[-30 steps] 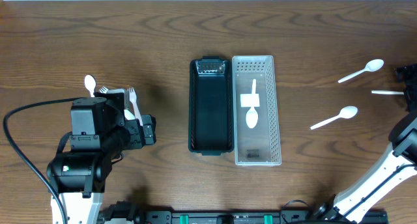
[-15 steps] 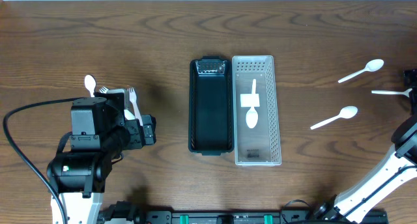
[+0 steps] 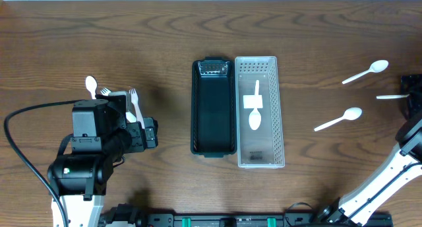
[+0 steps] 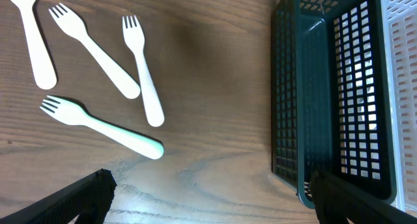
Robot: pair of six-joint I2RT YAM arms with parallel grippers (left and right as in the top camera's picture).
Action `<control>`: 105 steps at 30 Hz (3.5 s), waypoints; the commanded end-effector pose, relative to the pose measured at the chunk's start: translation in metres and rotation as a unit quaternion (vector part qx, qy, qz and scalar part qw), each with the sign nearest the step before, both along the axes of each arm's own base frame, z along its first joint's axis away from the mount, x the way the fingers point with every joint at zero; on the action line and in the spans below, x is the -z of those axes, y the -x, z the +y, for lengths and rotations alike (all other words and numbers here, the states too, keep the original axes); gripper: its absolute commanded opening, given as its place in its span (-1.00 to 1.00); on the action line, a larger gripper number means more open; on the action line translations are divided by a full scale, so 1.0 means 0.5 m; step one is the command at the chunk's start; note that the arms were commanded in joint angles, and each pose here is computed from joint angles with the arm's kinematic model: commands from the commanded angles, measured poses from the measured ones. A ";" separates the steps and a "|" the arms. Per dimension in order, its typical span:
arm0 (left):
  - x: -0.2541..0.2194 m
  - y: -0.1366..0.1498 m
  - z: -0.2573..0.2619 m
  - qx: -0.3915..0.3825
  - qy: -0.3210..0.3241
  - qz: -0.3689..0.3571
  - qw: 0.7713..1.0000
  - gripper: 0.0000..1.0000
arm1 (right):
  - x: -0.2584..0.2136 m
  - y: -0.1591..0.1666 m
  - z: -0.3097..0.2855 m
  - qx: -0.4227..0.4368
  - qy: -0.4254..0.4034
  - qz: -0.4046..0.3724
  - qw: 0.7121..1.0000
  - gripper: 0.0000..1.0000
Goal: Pack container
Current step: 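Lower the right gripper and grasp the lower-right white spoon, then carry the spoon left and drop it into the white basket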
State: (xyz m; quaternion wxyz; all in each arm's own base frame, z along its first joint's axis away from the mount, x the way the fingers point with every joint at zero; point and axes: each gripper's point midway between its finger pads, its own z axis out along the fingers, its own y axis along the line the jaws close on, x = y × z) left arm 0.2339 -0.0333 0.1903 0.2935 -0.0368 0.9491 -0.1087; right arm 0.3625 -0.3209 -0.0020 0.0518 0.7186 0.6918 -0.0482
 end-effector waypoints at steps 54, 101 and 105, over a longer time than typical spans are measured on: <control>-0.018 -0.003 -0.005 0.003 0.005 -0.010 1.000 0.96 | -0.241 -0.121 0.167 -0.283 0.080 -0.045 0.955 -0.98; -0.018 -0.003 -0.005 0.003 0.005 -0.010 1.000 0.96 | -0.153 0.037 0.965 -0.734 -0.015 0.005 0.679 -0.55; -0.018 -0.003 -0.005 0.003 0.005 -0.010 1.000 0.96 | -0.197 -0.008 0.955 -0.718 0.019 -0.026 0.695 -0.53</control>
